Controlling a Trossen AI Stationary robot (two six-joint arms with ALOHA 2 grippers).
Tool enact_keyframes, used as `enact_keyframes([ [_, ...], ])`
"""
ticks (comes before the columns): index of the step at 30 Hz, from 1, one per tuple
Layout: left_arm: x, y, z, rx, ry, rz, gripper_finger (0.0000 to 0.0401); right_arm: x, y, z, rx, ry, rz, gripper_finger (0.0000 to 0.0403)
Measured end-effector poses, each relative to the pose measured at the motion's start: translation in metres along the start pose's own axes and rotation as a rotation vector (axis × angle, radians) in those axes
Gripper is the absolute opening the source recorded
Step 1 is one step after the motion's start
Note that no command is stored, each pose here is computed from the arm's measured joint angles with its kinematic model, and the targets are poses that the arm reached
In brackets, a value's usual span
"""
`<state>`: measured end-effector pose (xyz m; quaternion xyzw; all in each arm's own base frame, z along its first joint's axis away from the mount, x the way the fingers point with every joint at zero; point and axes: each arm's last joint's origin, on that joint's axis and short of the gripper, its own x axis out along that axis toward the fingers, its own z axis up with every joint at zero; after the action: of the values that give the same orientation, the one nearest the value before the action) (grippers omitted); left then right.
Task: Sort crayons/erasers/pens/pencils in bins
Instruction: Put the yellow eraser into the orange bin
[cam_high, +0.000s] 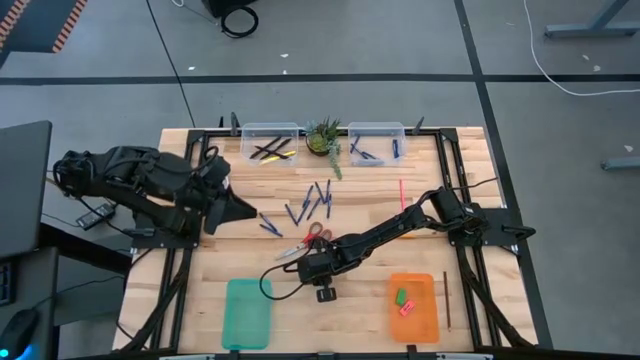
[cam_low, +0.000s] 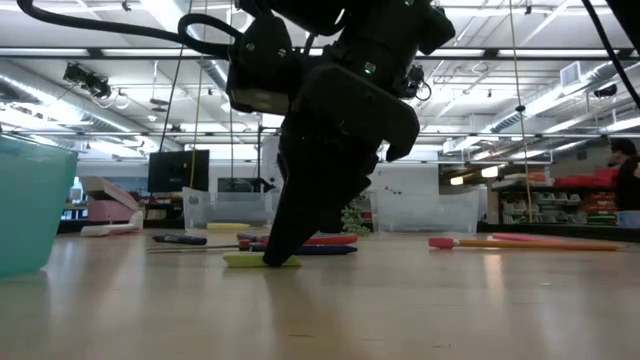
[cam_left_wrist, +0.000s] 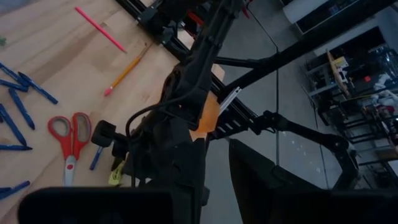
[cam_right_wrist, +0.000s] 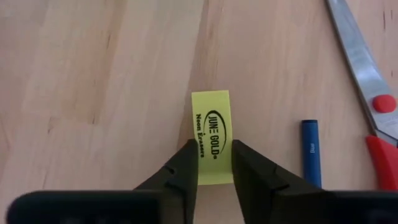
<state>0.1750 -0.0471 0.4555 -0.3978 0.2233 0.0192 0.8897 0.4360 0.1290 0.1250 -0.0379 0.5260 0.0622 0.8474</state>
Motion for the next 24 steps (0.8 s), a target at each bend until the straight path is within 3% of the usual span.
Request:
enact_keyframes([
  [7, 0.000, 0.000, -0.001, 0.003, 0.003, -0.002, 0.0080, -0.001, 0.000, 0.000, 0.029, 0.002, 0.012, 0.0077],
  [12, 0.000, 0.000, -0.001, 0.003, 0.003, -0.002, 0.0080, -0.019, -0.001, 0.001, 0.061, 0.014, 0.025, 0.0079],
  [17, 0.000, -0.001, 0.000, 0.005, 0.002, -0.003, 0.0080, -0.071, -0.003, 0.010, 0.138, -0.022, 0.041, 0.0080],
  [24, 0.000, -0.001, 0.000, 0.017, 0.001, -0.004, 0.0079, -0.148, 0.011, -0.003, 0.352, 0.050, 0.091, 0.0080],
])
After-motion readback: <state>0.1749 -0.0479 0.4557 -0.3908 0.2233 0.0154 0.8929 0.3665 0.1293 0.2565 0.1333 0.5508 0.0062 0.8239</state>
